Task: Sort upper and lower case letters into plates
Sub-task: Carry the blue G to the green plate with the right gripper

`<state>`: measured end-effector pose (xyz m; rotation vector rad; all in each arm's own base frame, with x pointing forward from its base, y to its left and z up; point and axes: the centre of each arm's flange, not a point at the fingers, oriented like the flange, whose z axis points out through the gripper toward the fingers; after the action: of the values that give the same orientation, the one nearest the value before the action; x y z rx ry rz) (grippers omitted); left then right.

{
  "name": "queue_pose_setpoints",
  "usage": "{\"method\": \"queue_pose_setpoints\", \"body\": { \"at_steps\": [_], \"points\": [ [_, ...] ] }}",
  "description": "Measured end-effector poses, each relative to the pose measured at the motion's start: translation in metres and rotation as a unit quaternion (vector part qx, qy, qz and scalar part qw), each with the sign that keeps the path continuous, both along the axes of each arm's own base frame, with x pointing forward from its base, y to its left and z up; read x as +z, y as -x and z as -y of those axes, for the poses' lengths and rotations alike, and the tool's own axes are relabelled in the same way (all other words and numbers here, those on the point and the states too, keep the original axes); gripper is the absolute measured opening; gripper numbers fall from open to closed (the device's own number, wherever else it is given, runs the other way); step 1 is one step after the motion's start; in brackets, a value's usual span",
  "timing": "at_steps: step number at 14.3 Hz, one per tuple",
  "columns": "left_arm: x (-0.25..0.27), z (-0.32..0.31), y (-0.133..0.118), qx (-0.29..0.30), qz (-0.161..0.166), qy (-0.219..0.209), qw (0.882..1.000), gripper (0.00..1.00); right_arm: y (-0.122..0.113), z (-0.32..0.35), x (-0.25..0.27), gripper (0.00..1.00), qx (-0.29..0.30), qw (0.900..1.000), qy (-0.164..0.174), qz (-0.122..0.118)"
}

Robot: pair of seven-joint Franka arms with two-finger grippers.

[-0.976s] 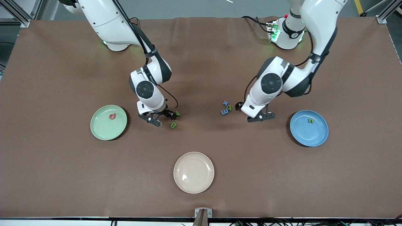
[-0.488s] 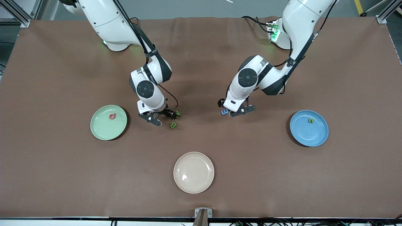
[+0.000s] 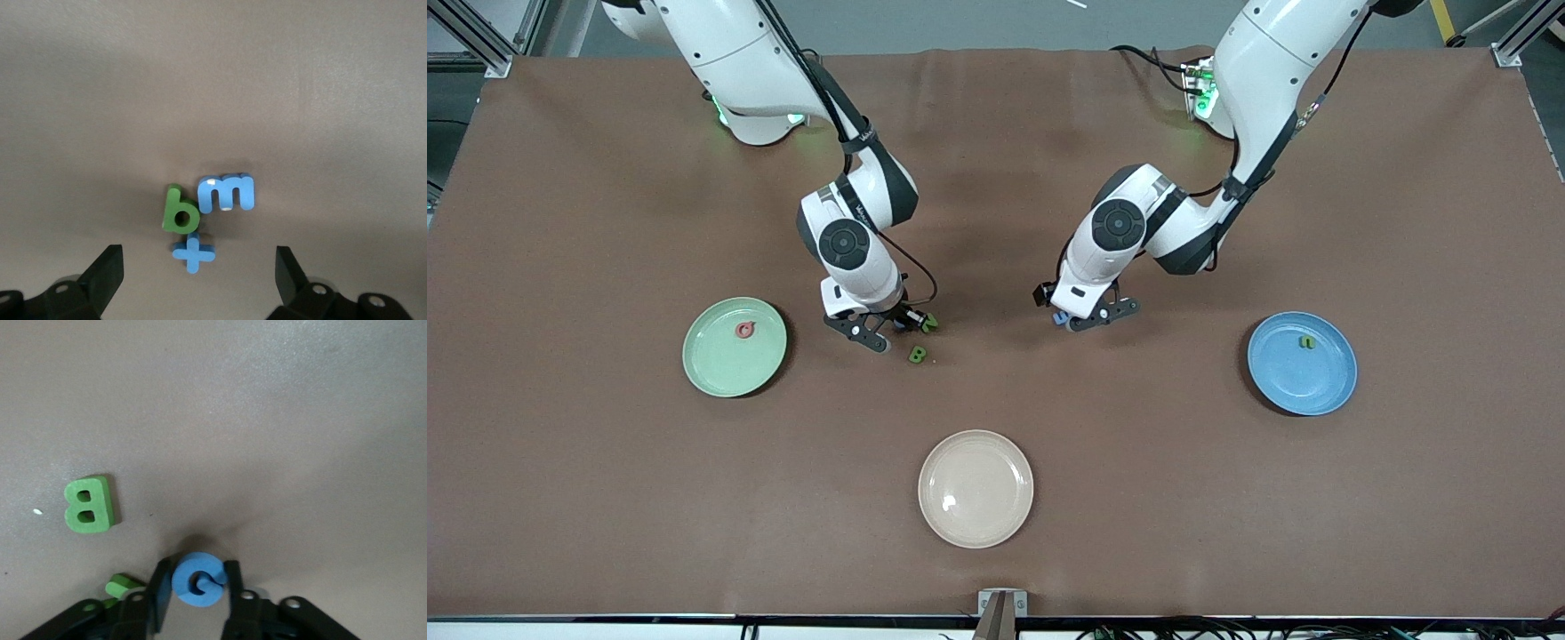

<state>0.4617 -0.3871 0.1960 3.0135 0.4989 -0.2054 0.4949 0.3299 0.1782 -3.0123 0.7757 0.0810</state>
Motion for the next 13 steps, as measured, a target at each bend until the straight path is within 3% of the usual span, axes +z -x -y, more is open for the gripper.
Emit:
{"method": "queue_pose_setpoints", "body": {
  "at_steps": [4,6,10,13],
  "points": [
    [-0.009,0.006,0.007,0.001,-0.006,-0.001,1.000,1.00,-0.002,0.004,0.002,0.35,-0.003,1.000,0.003,-0.003],
    [-0.011,0.008,0.009,-0.001,-0.008,-0.001,1.000,1.00,-0.016,0.027,0.016,0.35,0.009,1.000,0.011,-0.009],
    [-0.022,0.012,0.017,-0.007,-0.016,-0.006,1.000,1.00,-0.060,0.136,0.078,0.35,0.068,0.997,0.001,-0.030],
    [-0.026,0.014,0.021,-0.011,-0.020,-0.008,1.000,1.00,-0.072,0.213,0.096,0.35,0.110,0.993,-0.011,-0.029]
  ]
}}
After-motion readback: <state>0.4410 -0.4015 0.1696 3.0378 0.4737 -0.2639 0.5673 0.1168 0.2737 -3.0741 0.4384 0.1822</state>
